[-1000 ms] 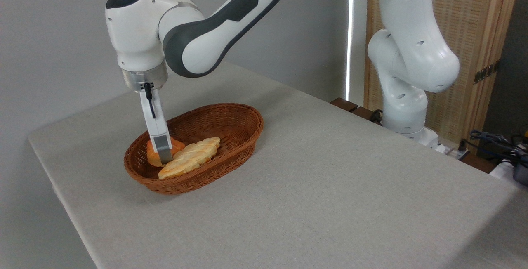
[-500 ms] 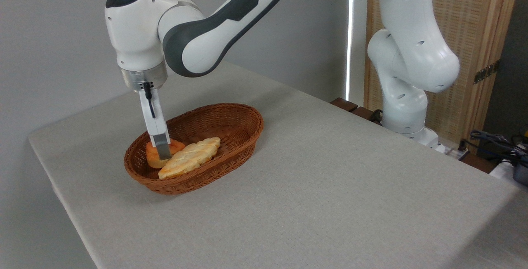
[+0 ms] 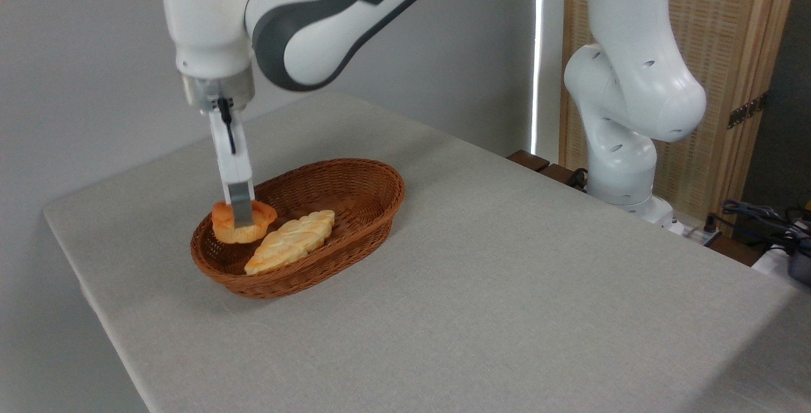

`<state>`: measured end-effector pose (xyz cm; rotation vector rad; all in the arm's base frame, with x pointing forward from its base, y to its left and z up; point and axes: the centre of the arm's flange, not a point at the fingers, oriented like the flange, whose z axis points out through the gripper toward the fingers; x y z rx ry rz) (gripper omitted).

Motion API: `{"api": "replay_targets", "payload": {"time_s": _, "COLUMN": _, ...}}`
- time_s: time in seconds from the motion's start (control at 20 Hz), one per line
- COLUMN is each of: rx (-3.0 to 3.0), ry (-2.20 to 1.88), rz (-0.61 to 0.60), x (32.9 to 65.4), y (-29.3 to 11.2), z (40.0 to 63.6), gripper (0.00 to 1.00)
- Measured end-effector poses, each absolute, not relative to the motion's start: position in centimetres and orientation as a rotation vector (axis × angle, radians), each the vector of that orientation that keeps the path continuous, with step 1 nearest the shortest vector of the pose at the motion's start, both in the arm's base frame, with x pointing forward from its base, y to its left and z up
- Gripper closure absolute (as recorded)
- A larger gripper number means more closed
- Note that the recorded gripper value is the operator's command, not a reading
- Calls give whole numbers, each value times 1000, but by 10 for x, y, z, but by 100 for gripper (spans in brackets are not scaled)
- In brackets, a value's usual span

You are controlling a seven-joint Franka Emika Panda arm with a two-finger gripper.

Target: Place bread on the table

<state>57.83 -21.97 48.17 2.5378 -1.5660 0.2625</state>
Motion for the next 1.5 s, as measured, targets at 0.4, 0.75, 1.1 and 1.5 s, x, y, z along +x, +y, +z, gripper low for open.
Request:
{"api": "replay_targets", "payload": {"time_s": 0.4, "rx": 2639, "ry": -1403, "rz": 211, "x": 561, "y": -152, "z": 539, "gripper": 37}}
{"api": "replay_targets", "payload": {"time_s": 0.75, "rx": 2773, "ry": -1276, "rz": 65, "x": 562, "y": -59, "z": 534, "gripper": 11}}
{"api": "replay_targets", "payload": {"time_s": 1.1, "rx": 2809, "ry": -1181, "rz": -75, "x": 559, "y": -14, "z": 488, "gripper": 0}}
{"api": "replay_targets", "payload": {"time_s": 1.5, "rx": 2800, "ry": -1176, "rz": -119, "x": 558, "y": -14, "z": 473, "gripper": 0}}
